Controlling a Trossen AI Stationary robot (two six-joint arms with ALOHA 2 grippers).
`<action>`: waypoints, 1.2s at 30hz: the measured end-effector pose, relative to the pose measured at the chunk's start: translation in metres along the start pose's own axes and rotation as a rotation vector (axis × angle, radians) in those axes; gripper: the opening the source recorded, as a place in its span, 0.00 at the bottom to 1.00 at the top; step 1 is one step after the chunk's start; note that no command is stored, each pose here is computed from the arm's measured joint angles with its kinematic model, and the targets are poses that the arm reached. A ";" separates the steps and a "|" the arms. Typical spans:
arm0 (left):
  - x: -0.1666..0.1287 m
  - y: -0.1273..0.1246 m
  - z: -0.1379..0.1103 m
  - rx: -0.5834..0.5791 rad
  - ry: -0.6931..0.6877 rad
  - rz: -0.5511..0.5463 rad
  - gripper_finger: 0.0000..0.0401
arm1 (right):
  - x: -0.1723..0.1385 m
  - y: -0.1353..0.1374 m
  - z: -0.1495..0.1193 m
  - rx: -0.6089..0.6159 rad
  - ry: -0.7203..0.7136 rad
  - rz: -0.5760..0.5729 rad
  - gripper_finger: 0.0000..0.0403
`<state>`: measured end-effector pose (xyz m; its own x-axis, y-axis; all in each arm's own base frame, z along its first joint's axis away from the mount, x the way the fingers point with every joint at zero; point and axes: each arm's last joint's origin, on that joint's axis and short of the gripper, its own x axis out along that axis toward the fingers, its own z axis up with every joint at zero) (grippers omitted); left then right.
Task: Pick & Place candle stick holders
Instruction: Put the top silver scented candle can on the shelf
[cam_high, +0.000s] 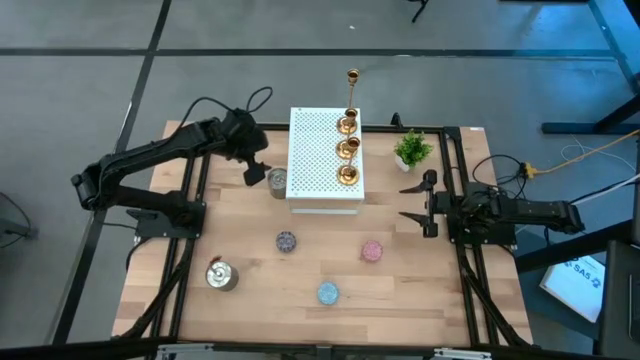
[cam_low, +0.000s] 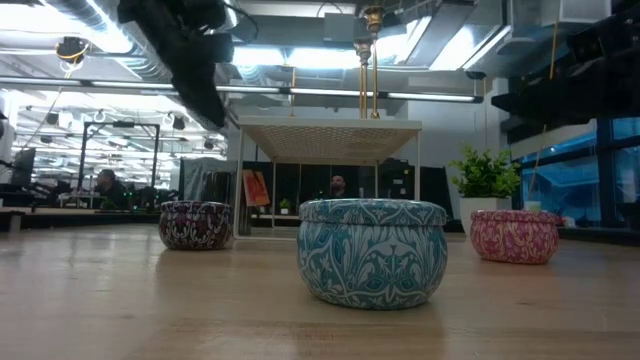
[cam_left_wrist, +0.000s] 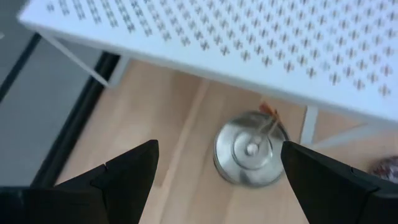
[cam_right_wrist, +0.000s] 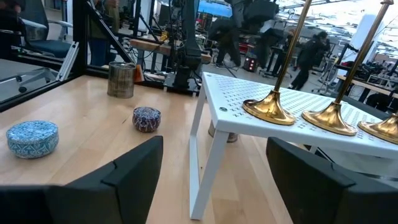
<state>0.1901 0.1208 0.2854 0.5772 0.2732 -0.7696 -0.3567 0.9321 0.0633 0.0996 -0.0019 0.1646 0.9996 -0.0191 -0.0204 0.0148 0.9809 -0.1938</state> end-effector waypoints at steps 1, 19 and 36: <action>0.000 0.000 0.001 0.001 -0.005 0.001 0.84 | 0.000 0.000 0.000 0.000 0.000 0.000 0.72; 0.009 0.004 -0.001 0.267 0.019 -0.058 0.84 | 0.000 0.000 0.000 0.000 0.000 0.001 0.72; 0.043 0.001 -0.001 0.153 0.121 -0.104 0.84 | 0.000 0.000 0.000 0.000 -0.001 0.002 0.72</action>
<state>0.2134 0.1336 0.2518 0.5098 0.1514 -0.8469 -0.1785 0.9816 0.0681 0.0996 -0.0019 0.1647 0.9997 -0.0167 -0.0200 0.0125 0.9809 -0.1942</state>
